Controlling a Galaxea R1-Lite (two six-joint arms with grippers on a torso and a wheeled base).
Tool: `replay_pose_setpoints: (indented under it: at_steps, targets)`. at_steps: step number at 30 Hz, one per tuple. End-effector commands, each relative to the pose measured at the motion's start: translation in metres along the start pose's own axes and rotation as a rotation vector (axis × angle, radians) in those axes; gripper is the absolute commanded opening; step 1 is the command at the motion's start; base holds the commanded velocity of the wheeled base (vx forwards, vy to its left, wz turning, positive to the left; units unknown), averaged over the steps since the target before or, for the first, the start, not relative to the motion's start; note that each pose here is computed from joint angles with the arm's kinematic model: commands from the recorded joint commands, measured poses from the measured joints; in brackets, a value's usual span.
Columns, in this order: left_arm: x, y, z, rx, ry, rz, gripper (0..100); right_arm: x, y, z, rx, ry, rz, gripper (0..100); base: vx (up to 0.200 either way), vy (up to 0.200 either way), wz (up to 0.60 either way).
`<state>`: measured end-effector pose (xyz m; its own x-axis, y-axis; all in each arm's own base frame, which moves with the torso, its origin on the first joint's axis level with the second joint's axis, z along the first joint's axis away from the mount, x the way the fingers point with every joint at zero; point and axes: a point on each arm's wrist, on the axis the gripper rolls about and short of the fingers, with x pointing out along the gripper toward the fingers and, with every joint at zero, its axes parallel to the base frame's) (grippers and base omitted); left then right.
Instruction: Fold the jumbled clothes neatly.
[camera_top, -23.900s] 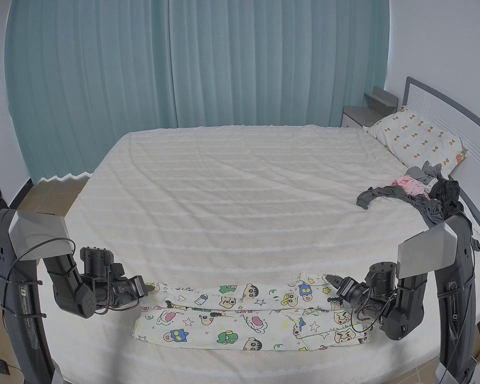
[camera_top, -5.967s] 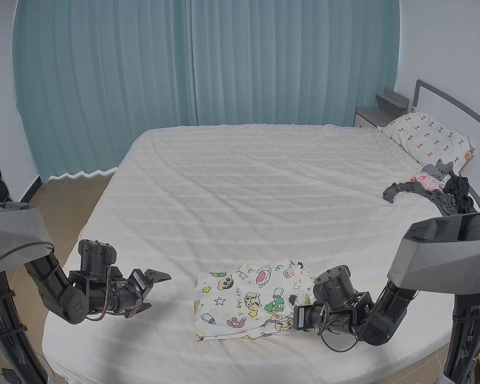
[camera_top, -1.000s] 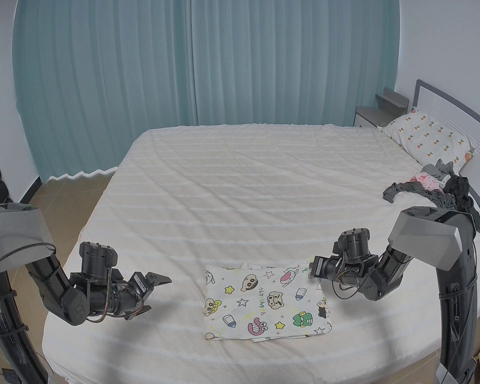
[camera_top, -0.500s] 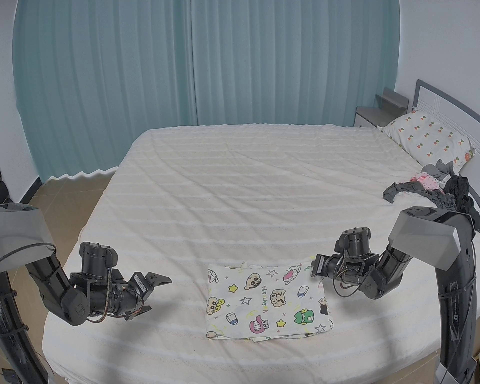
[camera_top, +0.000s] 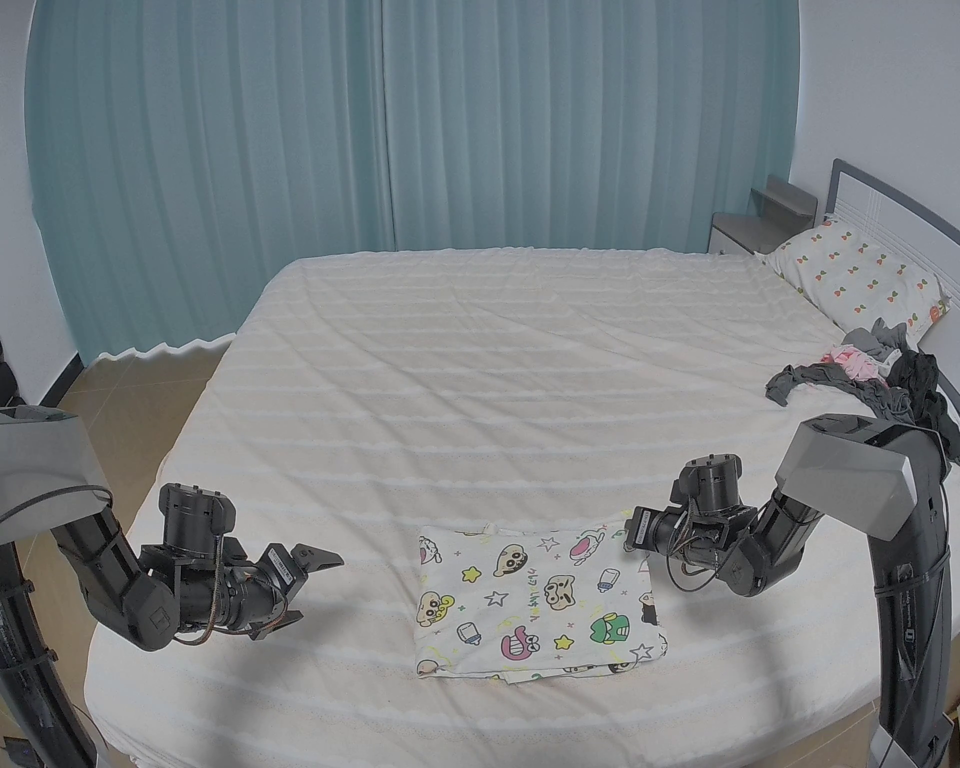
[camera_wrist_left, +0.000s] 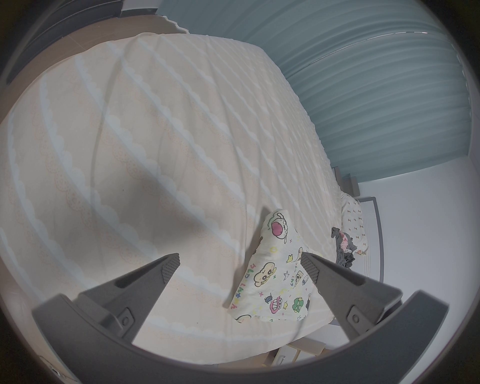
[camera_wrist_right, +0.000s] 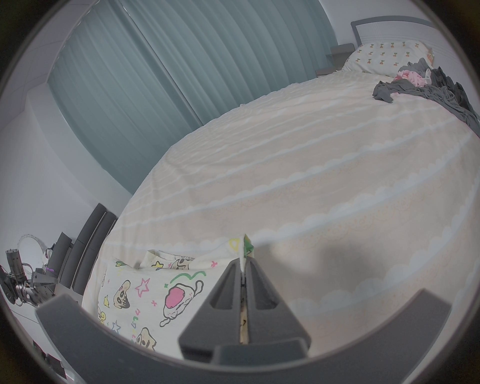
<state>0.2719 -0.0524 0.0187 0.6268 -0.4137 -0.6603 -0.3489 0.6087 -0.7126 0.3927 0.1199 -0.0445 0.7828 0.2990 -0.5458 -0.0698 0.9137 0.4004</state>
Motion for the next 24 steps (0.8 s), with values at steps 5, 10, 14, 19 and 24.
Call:
replay_pose_setpoints:
  at_steps: [5,10,14,19,24]
  targets:
    - [0.000,0.000,0.000,0.002,0.001,-0.001,100,0.000,0.000,-0.002,0.000,0.010,-0.004,100,0.000,0.000,0.00]
    - [0.004,0.001,0.000,0.035,-0.008,-0.016,100,-0.006,-0.003,-0.008,0.000,0.034,-0.017,100,0.000,0.000,0.00]
    - [0.012,-0.005,-0.005,0.096,-0.001,-0.049,100,-0.027,0.000,-0.011,0.027,0.066,-0.010,100,0.000,0.000,0.00]
    - [0.036,-0.014,-0.017,0.195,0.047,-0.056,100,-0.046,0.001,-0.018,0.047,0.132,0.034,100,0.000,0.000,0.00]
    - [0.051,-0.018,-0.022,0.318,0.057,-0.054,100,-0.051,-0.003,-0.029,0.033,0.190,0.053,100,0.000,0.000,0.00]
